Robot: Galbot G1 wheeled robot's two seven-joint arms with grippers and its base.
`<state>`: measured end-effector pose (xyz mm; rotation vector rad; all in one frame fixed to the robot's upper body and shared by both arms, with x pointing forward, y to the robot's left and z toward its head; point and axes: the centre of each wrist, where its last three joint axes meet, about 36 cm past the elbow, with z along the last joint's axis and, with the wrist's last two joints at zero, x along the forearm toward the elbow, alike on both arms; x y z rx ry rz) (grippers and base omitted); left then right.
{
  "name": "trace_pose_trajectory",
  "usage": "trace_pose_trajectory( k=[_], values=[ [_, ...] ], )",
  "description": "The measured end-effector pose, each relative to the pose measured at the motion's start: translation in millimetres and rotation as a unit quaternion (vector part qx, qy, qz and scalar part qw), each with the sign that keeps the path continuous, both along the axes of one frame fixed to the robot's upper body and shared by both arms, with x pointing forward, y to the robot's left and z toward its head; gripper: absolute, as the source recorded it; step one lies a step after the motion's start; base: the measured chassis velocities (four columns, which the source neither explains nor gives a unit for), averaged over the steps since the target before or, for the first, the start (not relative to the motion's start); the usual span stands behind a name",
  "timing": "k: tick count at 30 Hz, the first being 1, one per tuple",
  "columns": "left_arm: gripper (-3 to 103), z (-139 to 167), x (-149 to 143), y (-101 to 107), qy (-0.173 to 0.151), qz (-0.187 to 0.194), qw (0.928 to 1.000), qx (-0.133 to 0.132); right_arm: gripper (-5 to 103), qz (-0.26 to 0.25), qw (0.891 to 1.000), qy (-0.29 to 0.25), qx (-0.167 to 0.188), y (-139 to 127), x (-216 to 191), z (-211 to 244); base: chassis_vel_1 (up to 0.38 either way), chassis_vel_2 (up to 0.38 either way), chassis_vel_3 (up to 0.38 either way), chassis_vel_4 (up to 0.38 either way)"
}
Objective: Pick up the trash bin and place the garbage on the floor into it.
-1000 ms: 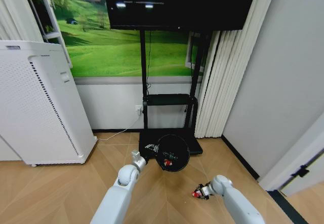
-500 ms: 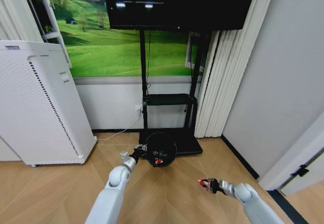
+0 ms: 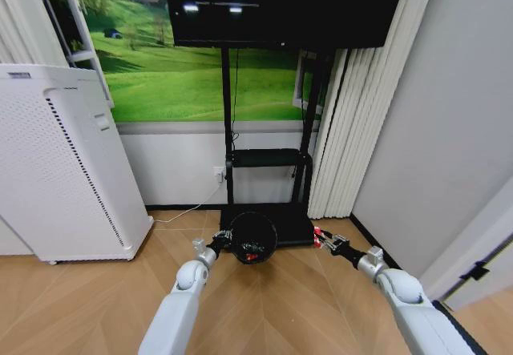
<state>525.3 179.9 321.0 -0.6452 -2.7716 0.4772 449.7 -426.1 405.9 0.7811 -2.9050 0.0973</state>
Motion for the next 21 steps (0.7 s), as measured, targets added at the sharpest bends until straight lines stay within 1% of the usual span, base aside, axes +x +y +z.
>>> trace_pose_trajectory(
  k=[1,2,3,6,7,8,9,10,12,14,15,16,17,18,21],
  values=[
    [7,0.0,0.0,0.0,0.000,0.000,1.0000,0.000,26,0.000,1.000,0.000,0.000,0.0,0.0,0.0,0.000,0.000,0.000,0.000],
    [7,-1.6,3.8,-9.4,0.005,-0.011,0.9999,0.000,26,0.015,1.000,-0.005,0.010,13.4,-0.5,7.5,0.000,0.000,0.000,0.000],
    [7,-1.6,3.8,-9.4,0.005,-0.011,0.9999,0.000,26,0.015,1.000,-0.005,0.010,13.4,-0.5,7.5,0.000,0.000,0.000,0.000],
    [7,0.1,9.9,-32.8,0.007,-0.039,0.9992,0.003,26,0.045,0.999,-0.014,0.020,45.2,-1.8,13.8,0.000,0.000,0.000,0.000],
    [7,0.1,9.9,-32.8,0.007,-0.039,0.9992,0.003,26,0.045,0.999,-0.014,0.020,45.2,-1.8,13.8,0.000,0.000,0.000,0.000],
    [7,2.8,12.4,-45.9,0.005,-0.050,0.9987,0.003,26,0.058,0.998,-0.015,0.022,62.4,-4.0,14.6,0.000,0.000,0.000,0.000],
    [7,4.8,13.6,-53.7,0.004,-0.056,0.9984,0.001,26,0.066,0.997,-0.014,0.024,71.8,-5.4,13.8,0.000,0.000,0.000,0.000],
    [7,4.8,13.6,-53.7,0.004,-0.056,0.9984,0.001,26,0.066,0.997,-0.014,0.024,71.8,-5.4,13.8,0.000,0.000,0.000,0.000],
    [7,9.0,16.1,-67.1,0.002,-0.064,0.9980,-0.003,26,0.079,0.997,-0.006,0.016,85.5,-7.2,10.0,0.000,0.000,0.000,0.000],
    [7,9.2,16.2,-67.7,0.002,-0.064,0.9979,-0.003,26,0.080,0.997,-0.006,0.016,85.9,-7.3,9.7,0.000,0.000,0.000,0.000],
    [7,10.2,16.9,-71.6,0.001,-0.067,0.9978,-0.003,23,0.084,0.996,-0.002,0.009,89.0,-7.9,7.7,0.000,0.000,0.000,0.000],
    [7,10.9,17.3,-74.1,0.001,-0.068,0.9977,-0.004,27,0.087,0.996,0.002,0.006,91.0,-8.4,6.2,0.000,0.000,0.000,0.000],
    [7,10.9,17.3,-74.1,0.001,-0.068,0.9977,-0.004,27,0.087,0.996,0.002,0.006,91.0,-8.4,6.2,0.000,0.000,0.000,0.000],
    [7,11.4,17.5,-76.1,0.000,-0.070,0.9975,-0.004,32,0.090,0.996,0.006,0.002,92.9,-8.8,4.3,0.000,0.000,0.000,0.000],
    [7,10.8,12.6,-82.2,0.000,-0.075,0.9971,-0.003,48,0.076,0.996,0.024,-0.028,89.4,-6.8,-26.6,0.000,0.000,0.000,0.000]
  ],
)
